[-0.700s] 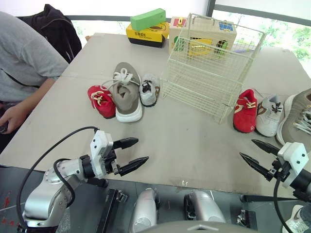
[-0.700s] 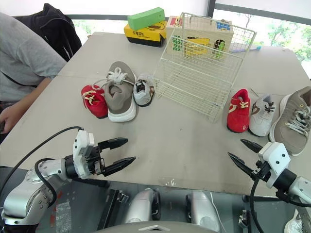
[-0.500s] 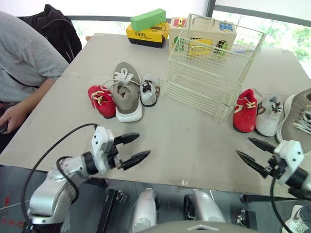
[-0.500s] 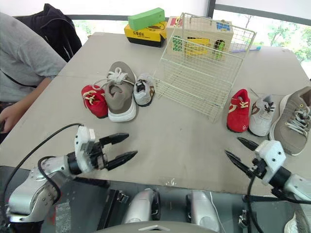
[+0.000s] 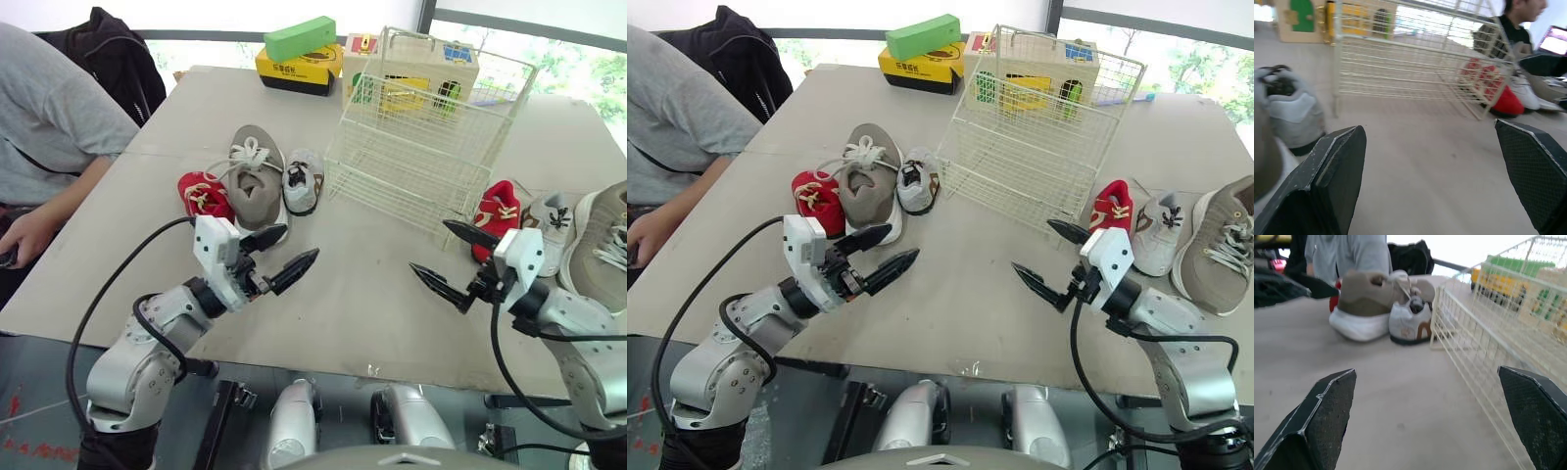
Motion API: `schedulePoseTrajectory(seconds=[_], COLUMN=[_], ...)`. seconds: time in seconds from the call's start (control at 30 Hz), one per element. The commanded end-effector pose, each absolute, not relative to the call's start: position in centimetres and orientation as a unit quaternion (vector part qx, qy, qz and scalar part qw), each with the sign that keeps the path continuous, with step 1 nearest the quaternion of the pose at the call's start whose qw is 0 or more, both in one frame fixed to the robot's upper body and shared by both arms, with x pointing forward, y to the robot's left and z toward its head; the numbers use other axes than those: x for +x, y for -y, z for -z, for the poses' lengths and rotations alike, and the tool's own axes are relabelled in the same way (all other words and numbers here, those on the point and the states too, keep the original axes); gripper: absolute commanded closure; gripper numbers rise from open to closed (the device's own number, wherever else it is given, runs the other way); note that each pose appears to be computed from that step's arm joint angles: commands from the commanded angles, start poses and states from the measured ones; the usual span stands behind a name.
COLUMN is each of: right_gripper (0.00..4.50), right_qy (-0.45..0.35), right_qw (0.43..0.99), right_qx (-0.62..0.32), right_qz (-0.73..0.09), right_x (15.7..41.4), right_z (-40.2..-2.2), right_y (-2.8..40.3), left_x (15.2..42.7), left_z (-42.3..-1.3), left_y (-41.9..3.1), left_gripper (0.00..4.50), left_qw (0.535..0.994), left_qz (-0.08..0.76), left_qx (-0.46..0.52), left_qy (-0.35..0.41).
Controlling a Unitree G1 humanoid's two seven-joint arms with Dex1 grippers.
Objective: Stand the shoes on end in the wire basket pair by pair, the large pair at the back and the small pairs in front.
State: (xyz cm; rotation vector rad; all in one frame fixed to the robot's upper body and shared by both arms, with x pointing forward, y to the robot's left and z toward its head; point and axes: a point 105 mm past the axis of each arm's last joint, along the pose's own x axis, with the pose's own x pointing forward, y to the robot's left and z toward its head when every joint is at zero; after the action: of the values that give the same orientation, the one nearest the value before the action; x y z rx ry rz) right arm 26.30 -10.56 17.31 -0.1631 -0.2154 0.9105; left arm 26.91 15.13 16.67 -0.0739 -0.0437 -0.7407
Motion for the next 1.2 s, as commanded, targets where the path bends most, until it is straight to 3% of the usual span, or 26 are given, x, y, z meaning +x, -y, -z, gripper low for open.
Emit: schedulePoseTrajectory(seconds=[0.03,0.23,0.43,0.63,0.73,0.83,0.93,1.1,1.2], right_gripper=[0.02,0.02,0.02,0.02,0.02,0.02,0.02,0.02,0.02], right_qy=[0.122,0.127,0.124,0.111,0.122,0.101,0.075,-0.028,-0.100], right_qw=[0.874,0.852,0.846,0.835,0.855,0.868,0.903,0.893,0.882], right_qx=[-0.078,-0.064,-0.055,-0.076,-0.096,-0.124,-0.199,-0.271,-0.286], right_qz=[-0.463,-0.504,-0.515,-0.533,-0.494,-0.470,-0.374,-0.358,-0.360], right_x=[25.8,24.4,24.9,25.3,26.5,28.0,30.8,32.9,33.9], right_z=[-18.4,-19.0,-19.0,-18.3,-18.7,-19.1,-20.6,-20.5,-19.3], right_y=[9.3,8.6,8.1,8.2,8.5,8.3,9.4,10.0,10.2], left_x=[26.8,26.7,26.1,27.2,27.9,26.2,23.8,21.3,21.0], left_z=[-18.2,-18.9,-20.5,-18.6,-18.6,-19.6,-20.0,-20.1,-20.3], left_y=[-15.0,-15.2,-18.6,-20.2,-18.9,-15.1,-12.9,-12.0,-11.8], left_gripper=[0.00,0.00,0.00,0.00,0.00,0.00,0.00,0.00,0.00], left_qw=[0.942,0.963,0.990,0.998,0.996,0.972,0.933,0.883,0.867], left_qz=[0.330,0.256,0.087,0.010,0.054,0.211,0.345,0.464,0.493], left_qx=[-0.031,-0.054,-0.025,0.020,0.020,-0.039,-0.046,-0.018,0.020], left_qy=[0.044,0.065,0.107,0.060,0.068,0.095,0.093,0.075,0.073])
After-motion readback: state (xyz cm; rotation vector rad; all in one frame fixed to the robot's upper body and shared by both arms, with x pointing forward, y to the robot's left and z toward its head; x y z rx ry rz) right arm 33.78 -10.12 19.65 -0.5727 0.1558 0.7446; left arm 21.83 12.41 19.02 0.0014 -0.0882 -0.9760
